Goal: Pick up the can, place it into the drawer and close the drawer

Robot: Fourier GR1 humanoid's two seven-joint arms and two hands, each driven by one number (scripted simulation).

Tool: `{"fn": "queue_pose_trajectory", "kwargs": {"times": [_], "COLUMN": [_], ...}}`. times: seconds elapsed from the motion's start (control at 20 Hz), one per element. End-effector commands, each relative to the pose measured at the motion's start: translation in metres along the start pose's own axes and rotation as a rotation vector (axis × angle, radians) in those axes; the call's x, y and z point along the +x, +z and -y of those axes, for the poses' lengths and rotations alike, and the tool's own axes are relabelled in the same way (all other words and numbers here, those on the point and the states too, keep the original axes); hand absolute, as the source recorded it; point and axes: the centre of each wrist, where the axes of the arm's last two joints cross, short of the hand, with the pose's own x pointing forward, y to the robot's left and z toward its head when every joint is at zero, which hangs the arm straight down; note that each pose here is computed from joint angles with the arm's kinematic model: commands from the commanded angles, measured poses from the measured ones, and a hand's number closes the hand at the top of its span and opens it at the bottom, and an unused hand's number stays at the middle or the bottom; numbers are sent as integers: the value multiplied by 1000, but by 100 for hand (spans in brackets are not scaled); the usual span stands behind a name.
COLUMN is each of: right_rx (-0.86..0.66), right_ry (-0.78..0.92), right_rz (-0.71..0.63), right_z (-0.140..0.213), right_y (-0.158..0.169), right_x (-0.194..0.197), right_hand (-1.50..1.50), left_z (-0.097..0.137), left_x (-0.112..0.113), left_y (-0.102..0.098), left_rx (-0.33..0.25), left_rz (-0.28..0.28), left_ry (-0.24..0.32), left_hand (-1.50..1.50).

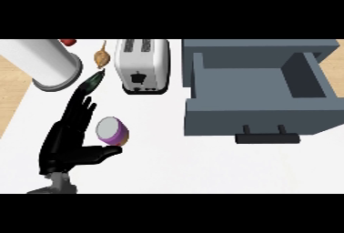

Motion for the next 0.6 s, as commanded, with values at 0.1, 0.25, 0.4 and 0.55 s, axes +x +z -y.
{"fn": "queue_pose_trajectory", "kwargs": {"times": [0.1,0.25,0.4,0.55], "right_rx": [9,-2,15,-1], "right_ry": [2,3,-9,5], "right_rz": [-3,-4,3,5], "right_z": [5,-5,4,3], "right_y": [14,3,-2,14], "right_x": [5,3,-4,2], "right_hand": [-150,-150,-150,-150], "left_z": [-12,-29,-35,-35], "left_x": [-30,-38,-45,-66], "left_y": [-16,-8,-28,6], "left_rx": [62,78,117,105], "left_rz": [-22,1,-2,-12], "left_ry": [-12,-31,-39,-50], "left_hand": [-150,-150,-150,-150]}}
